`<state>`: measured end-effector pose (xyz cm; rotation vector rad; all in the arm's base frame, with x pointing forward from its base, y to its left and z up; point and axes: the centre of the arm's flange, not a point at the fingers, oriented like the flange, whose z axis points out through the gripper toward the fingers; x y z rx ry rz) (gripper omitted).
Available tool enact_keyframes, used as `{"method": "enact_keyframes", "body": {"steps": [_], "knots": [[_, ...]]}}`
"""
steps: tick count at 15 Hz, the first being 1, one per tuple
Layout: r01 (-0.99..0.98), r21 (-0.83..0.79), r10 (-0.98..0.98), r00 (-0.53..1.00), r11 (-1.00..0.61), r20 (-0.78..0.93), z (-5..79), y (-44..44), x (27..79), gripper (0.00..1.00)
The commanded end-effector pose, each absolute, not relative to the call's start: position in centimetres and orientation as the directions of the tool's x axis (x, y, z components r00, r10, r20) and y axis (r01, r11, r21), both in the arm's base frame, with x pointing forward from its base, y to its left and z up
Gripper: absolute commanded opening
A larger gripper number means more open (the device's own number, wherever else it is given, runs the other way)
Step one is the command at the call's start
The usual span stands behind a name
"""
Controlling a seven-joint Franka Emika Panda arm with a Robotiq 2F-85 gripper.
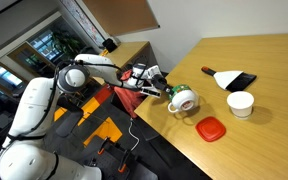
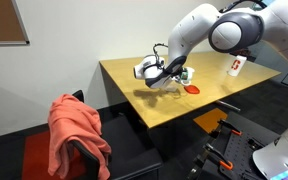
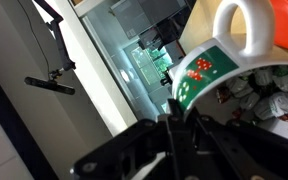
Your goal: Pour contents from the cup into the clear bowl then put the orange lid on the clear bowl
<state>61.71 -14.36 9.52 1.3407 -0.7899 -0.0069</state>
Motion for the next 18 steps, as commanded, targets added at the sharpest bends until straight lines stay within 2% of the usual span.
{"method": "enact_keyframes", "body": {"steps": [1,9,18], "knots": [[-0.409,0.834,-0.389,0.747,0.371,0.540,10.6,-13.4,62.8,0.03],[-0.373,0.786,-0.301,0.775,0.493,0.556,10.8,-12.0,63.9,0.03],[-0.327,0.772,-0.200,0.844,0.546,0.499,7.7,-13.1,64.0,0.03]]}}
